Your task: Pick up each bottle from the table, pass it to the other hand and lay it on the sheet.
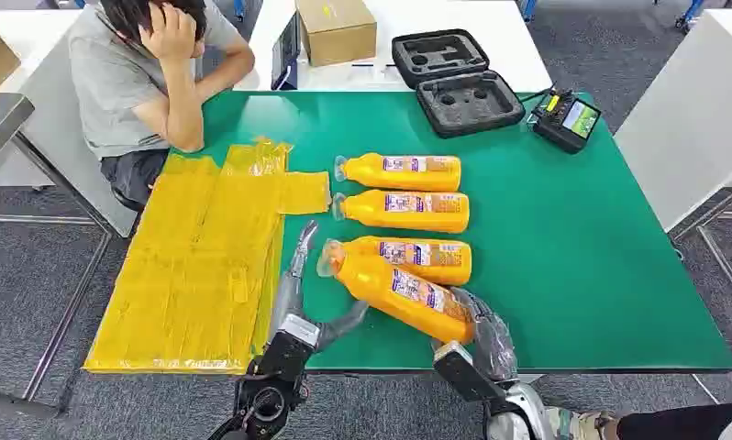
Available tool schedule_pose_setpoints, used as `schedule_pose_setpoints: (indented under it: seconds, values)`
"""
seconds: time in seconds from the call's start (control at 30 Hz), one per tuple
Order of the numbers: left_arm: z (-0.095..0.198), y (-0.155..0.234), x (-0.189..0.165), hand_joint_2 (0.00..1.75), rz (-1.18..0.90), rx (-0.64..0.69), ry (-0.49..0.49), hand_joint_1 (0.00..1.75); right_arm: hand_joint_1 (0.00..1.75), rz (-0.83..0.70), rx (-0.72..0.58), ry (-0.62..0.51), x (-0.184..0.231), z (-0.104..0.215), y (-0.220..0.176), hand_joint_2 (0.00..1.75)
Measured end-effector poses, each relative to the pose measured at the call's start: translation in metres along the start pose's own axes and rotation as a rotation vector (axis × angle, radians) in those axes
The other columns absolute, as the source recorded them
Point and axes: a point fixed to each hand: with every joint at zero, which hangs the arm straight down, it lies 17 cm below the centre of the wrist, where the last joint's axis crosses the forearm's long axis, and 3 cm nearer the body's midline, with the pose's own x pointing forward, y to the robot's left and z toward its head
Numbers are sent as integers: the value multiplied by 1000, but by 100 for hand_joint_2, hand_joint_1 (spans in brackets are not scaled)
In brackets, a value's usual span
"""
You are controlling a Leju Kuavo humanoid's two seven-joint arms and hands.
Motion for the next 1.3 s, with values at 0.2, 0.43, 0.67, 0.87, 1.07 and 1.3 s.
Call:
schedule_pose_setpoints:
  seconds: [0.2,0.43,0.67,0.87,1.07,1.3]
  values:
    - [-7,9,17,175,-21,47,-48,0,175,-8,-13,5,0,0,-2,175]
    - [-24,27,70,175,0,129,-180,0,175,-17,-59,12,-1,-4,-11,175]
    - [-23,23,46,175,179,110,-63,0,175,-37,-136,-16,6,-9,-25,175]
    - [-14,26,8,175,218,122,49,0,175,-55,-197,-51,22,-10,-36,175]
    - [-2,19,-24,175,285,107,149,0,175,-71,-232,-78,37,-6,-42,175]
    - [13,16,-49,175,313,106,229,0,175,-86,-230,-123,58,-2,-40,175]
